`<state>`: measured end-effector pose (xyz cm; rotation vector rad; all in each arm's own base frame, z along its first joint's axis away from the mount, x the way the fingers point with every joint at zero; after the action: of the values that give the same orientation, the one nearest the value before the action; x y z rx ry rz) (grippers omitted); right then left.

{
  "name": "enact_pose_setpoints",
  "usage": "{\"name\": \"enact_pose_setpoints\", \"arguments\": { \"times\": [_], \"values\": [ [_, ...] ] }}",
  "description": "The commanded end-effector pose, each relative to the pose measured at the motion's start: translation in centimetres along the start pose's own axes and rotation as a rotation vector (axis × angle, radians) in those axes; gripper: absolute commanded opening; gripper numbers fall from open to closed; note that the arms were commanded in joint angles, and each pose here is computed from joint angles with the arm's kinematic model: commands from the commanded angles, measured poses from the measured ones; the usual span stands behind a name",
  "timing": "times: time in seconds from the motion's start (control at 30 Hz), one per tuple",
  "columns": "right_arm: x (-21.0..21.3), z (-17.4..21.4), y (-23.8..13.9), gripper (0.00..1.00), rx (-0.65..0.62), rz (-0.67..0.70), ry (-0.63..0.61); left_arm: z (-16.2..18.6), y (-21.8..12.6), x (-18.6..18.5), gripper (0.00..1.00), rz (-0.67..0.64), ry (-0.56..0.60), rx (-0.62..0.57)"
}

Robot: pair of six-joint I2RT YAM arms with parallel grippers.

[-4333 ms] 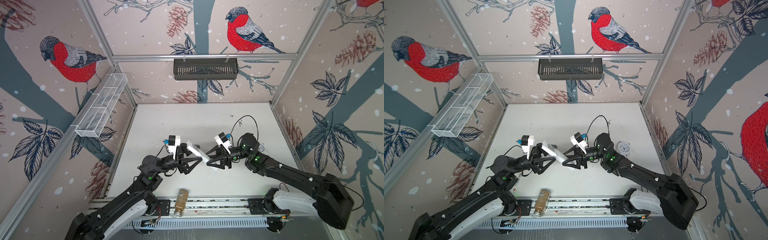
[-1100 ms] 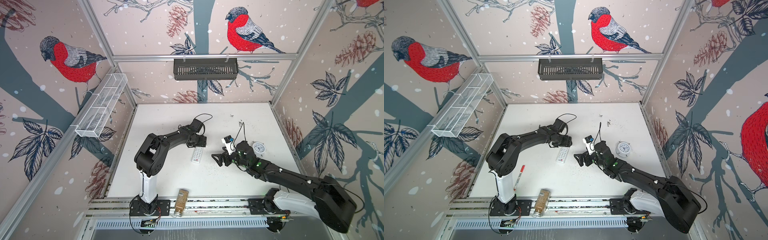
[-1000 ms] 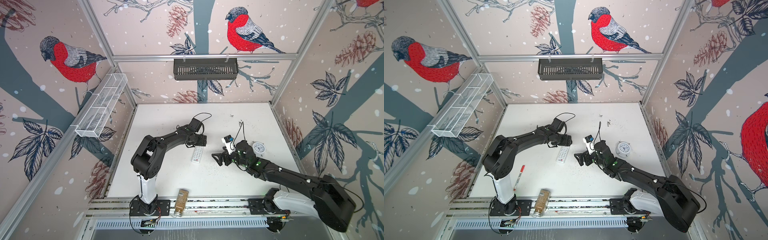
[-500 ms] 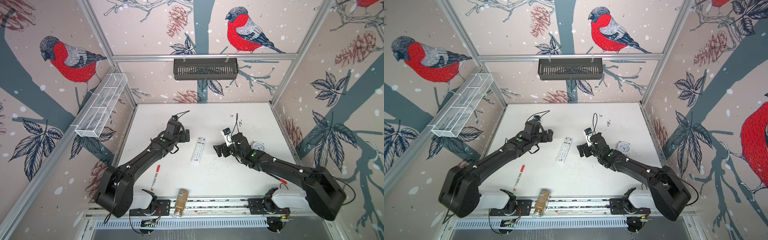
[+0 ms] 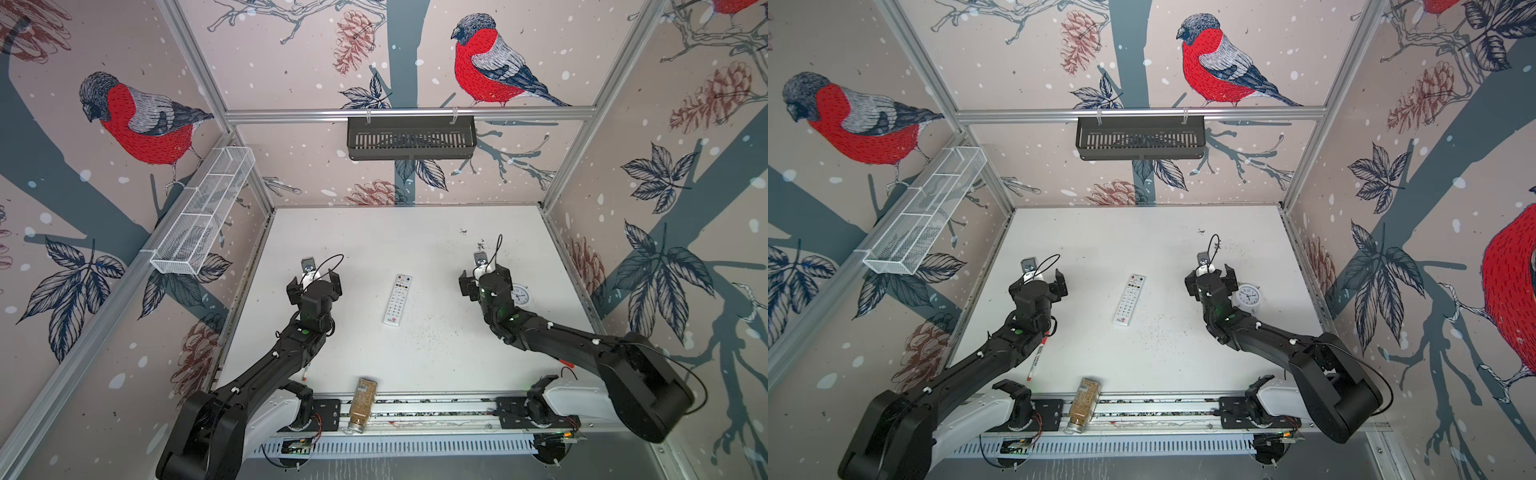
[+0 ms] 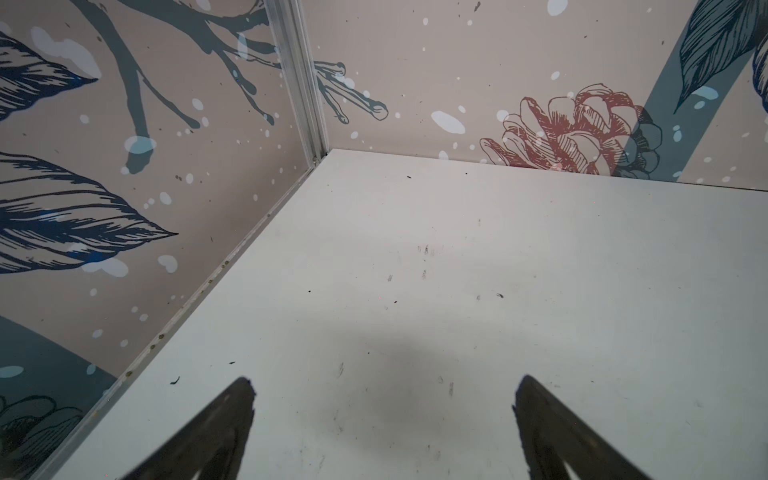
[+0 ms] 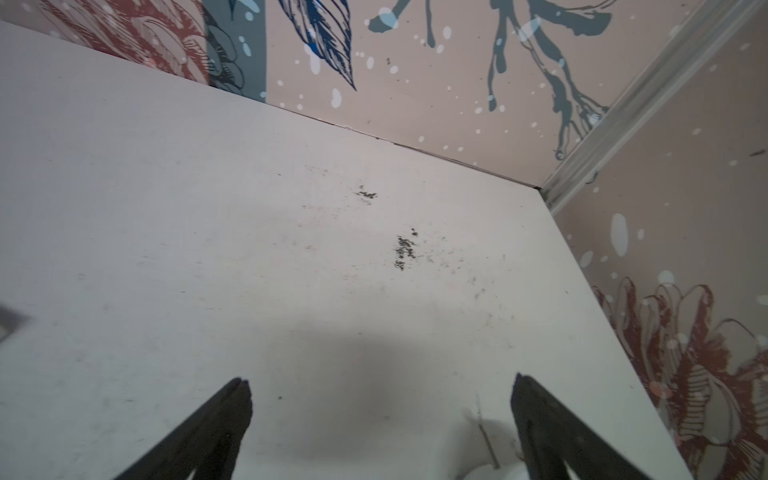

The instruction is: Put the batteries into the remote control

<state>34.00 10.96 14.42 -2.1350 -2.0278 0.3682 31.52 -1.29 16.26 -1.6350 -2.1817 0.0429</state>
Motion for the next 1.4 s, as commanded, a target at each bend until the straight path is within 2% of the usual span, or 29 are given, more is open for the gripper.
{"name": "enact_pose_setpoints", "arguments": {
  "times": [0.0,0.17,0.27,0.33,0.47,0.6,0.67,0.83,0.97,1.1,1.2,1.3,1.37],
  "values": [
    [-2.1,-4.1,-0.3,1.00,-0.222,0.081,0.036,-1.4,-0.2,1.8,0.97,-0.103,-0.038,-0.096],
    [-3.7,-3.1,0.7,1.00,-0.243,0.102,0.042,0.7,-1.0,2.8,0.97,-0.149,-0.009,-0.166],
    [-4.0,-3.7,0.3,1.00,-0.286,0.098,0.051,1.2,-2.3,3.9,0.97,-0.173,-0.047,-0.266],
    [-4.7,-4.1,0.2,1.00,-0.308,0.107,0.072,1.5,-2.3,4.3,0.97,-0.177,-0.069,-0.285],
    [-5.8,-4.2,0.2,0.99,-0.305,0.118,0.099,1.2,-1.3,3.1,0.97,-0.121,-0.025,-0.274],
    [-7.6,-3.1,0.4,0.99,-0.266,0.226,0.101,0.9,-0.8,3.0,0.97,-0.106,-0.035,-0.292],
    [-7.3,-2.1,0.6,0.99,-0.230,0.206,0.094,0.7,-0.6,2.7,0.97,-0.088,-0.017,-0.299],
    [-8.4,-1.7,-0.2,1.00,-0.275,0.226,0.112,0.5,0.4,2.7,0.97,-0.094,-0.007,-0.284],
    [-10.5,-0.9,0.5,0.99,-0.272,0.260,0.186,0.7,1.6,3.3,0.97,-0.080,-0.039,-0.253],
    [-11.8,-0.2,1.2,0.99,-0.243,0.235,0.254,0.5,1.7,3.4,0.97,-0.060,-0.060,-0.283],
    [-12.6,0.2,1.6,1.00,-0.242,0.237,0.291,0.7,2.9,4.2,0.97,-0.082,-0.077,-0.243],
    [-13.3,0.9,2.0,1.00,-0.218,0.196,0.346,2.0,4.2,4.8,0.97,-0.048,-0.147,-0.198],
    [-13.7,1.3,2.0,1.00,-0.233,0.198,0.360,2.3,4.4,4.5,0.97,-0.038,-0.148,-0.222]
  ]
}}
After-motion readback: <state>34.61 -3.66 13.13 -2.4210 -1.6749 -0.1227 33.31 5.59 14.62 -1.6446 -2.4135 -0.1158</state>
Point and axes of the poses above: each gripper's point midway between its finger pads, its own y axis out along the fingers, its own x axis along the line the jaws close on, z = x × y, the point moved 1 cm from there along -y, back along the fingers, and after that the axes turned 15 degrees about y, right-handed, at the moved point
